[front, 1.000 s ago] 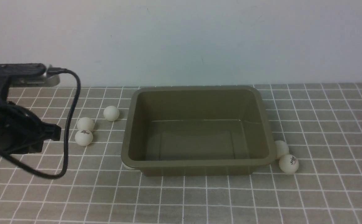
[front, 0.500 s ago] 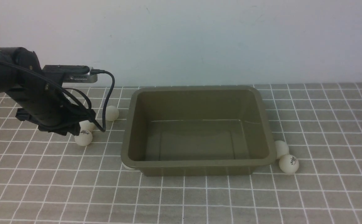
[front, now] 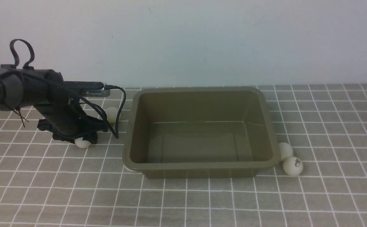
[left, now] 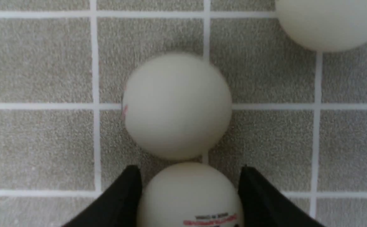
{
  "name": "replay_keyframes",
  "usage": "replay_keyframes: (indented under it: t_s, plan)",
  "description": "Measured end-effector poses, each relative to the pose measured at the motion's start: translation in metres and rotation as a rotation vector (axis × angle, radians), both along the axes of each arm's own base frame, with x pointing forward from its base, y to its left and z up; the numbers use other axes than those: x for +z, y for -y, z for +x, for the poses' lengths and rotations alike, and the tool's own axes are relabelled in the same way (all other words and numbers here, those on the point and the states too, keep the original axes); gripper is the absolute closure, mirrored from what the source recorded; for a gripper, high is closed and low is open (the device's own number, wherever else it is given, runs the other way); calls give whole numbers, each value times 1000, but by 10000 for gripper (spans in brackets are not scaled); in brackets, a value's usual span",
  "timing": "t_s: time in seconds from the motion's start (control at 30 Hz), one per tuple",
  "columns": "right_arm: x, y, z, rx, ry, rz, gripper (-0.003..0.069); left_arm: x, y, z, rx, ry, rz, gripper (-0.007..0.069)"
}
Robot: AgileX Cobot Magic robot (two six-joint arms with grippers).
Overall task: Put the table tennis balls into the box on the grey coffee tablecloth.
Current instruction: 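Reach for and grasp a ping pong ball on the table beside the basket, then drop the ball into the bin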
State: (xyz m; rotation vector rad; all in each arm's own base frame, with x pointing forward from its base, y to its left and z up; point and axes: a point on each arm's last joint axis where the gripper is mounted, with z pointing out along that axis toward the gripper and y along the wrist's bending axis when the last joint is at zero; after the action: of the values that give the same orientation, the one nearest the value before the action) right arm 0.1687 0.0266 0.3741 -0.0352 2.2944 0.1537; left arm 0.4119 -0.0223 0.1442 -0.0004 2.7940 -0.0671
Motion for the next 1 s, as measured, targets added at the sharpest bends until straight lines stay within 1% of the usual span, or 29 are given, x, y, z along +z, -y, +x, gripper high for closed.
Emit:
replay_keyframes:
  t_s: [0.03, 0.1, 0.17, 0.2, 0.23, 0.27, 0.33, 0.4, 0.5, 0.6, 0.63, 0.7, 0.8, 0.83, 0.87, 0.93, 1.0]
  plan:
    - [0, 0, 0, 0, 0, -1, 673, 0, 0, 0, 0, 0, 0, 282]
    - [0, 1, 0, -1, 2, -8, 673, 13, 0, -5, -10, -72, 7, 276]
    - [0, 1, 2, -7, -5, -12, 673, 36, 0, -14, -15, -131, 7, 276]
    - [-3, 1, 5, -13, -24, -13, 673, 54, 0, -21, -14, -132, -5, 276]
    - [-3, 1, 5, -13, -24, -13, 673, 54, 1, -21, -16, -139, -7, 276]
    - [-10, 1, 11, -18, -76, -29, 673, 82, 6, -32, -33, -112, -39, 276]
    - [-23, -1, 24, -18, -161, -42, 673, 122, 18, -45, -84, -14, -89, 276]
    - [-36, -4, 37, -17, -230, -47, 673, 144, 32, -55, -132, 46, -146, 276]
    - [-63, -8, 63, -10, -341, -66, 659, 172, 66, -71, -265, 147, -222, 276]
    - [-90, -15, 87, 25, -405, -64, 615, 175, 98, -78, -397, 181, -253, 276]
    - [-99, -17, 95, 39, -422, -58, 579, 170, 108, -78, -434, 178, -255, 276]
    - [-118, -22, 109, 63, -452, -46, 497, 161, 124, -76, -464, 170, -261, 276]
    - [-144, -26, 125, 72, -490, -30, 342, 135, 144, -66, -465, 140, -267, 276]
    - [-151, -27, 129, 77, -494, -32, 309, 127, 148, -63, -455, 129, -269, 269]
    - [-160, -28, 135, 74, -502, -32, 249, 115, 152, -59, -435, 110, -271, 250]
    - [-171, -28, 141, 70, -507, -31, 176, 105, 154, -55, -414, 95, -274, 204]
    - [-188, -30, 148, 76, -523, -35, 97, 98, 155, -53, -403, 77, -270, 114]
